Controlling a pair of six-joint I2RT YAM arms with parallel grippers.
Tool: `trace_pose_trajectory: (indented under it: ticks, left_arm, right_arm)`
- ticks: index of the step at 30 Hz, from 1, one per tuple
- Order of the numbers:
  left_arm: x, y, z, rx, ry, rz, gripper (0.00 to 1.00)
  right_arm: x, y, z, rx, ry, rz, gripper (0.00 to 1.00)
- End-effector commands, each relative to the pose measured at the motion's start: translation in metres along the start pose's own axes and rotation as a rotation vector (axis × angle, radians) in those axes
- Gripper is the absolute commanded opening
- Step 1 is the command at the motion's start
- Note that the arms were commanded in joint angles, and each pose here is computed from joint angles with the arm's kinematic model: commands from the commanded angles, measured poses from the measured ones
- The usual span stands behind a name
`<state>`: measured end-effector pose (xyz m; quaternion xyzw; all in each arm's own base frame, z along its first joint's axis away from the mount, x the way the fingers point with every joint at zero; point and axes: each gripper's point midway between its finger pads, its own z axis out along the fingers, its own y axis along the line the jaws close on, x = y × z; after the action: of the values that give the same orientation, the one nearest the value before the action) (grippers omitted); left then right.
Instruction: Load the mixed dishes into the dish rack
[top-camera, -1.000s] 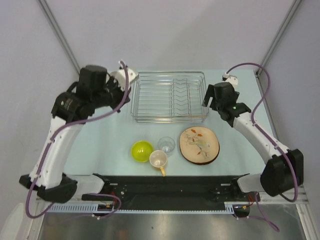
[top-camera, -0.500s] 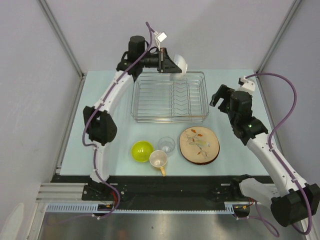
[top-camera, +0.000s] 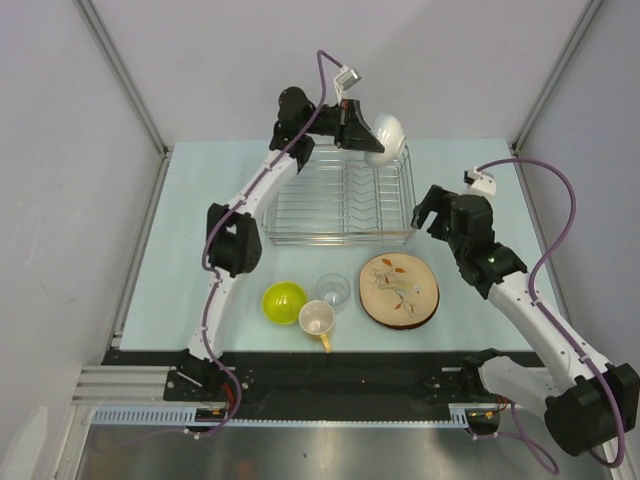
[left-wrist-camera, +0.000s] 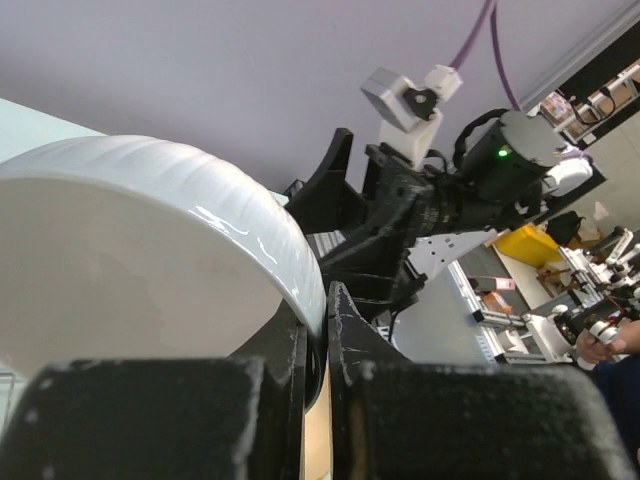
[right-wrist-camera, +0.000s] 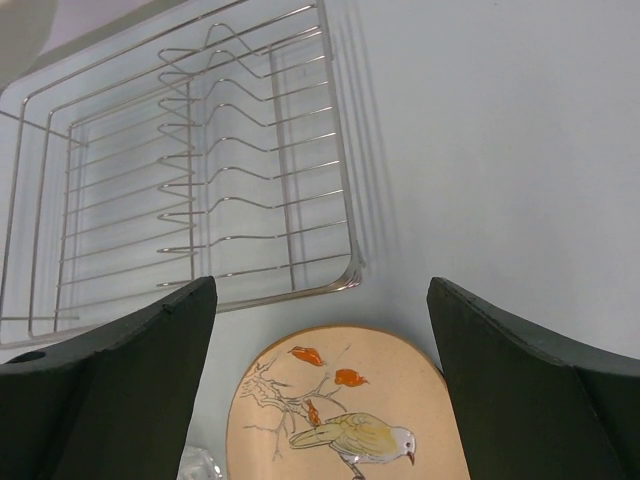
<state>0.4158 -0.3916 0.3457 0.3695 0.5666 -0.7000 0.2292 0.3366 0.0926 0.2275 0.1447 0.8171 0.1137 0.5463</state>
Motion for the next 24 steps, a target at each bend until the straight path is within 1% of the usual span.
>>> trace_pose_trajectory:
  ticks: [1,5,6,9,10,13,16,20,24]
  left_arm:
    - [-0.001,0.018,0.003,0.015,-0.027,0.093,0.0]
    - [0.006,0.046,0.006,-0.016,-0.064,0.08,0.0]
    - [0.007,0.052,0.007,-0.025,-0.074,0.095,0.0]
    - [0.007,0.071,0.008,-0.066,-0.132,0.055,0.0]
    - [0.007,0.081,0.007,-0.083,-0.178,0.048,0.01]
    - [0.0,0.088,0.008,-0.103,-0.262,0.035,0.0]
    - [-0.003,0.099,0.013,-0.137,-0.302,0.025,0.0]
    - [-0.012,0.115,0.02,-0.211,-0.386,-0.001,0.0]
    - [-0.01,0.133,0.023,-0.303,-0.415,-0.013,0.0]
  right_arm:
    - [-0.011,0.012,-0.008,-0.05,-0.054,0.032,0.92]
    - [-0.001,0.01,-0.008,-0.048,-0.044,0.02,0.91]
    - [0.0,0.011,-0.007,-0.051,-0.042,0.022,0.91]
    - [0.007,0.012,-0.006,-0.059,-0.031,0.016,0.91]
    - [0.007,0.013,-0.005,-0.062,-0.03,0.016,0.91]
    - [0.011,0.016,-0.004,-0.072,-0.025,0.01,0.91]
    - [0.015,0.02,-0.004,-0.083,-0.016,0.012,0.9]
    - [0.018,0.025,-0.005,-0.099,-0.01,0.015,0.9]
    - [0.018,0.028,-0.006,-0.109,-0.014,0.019,0.9]
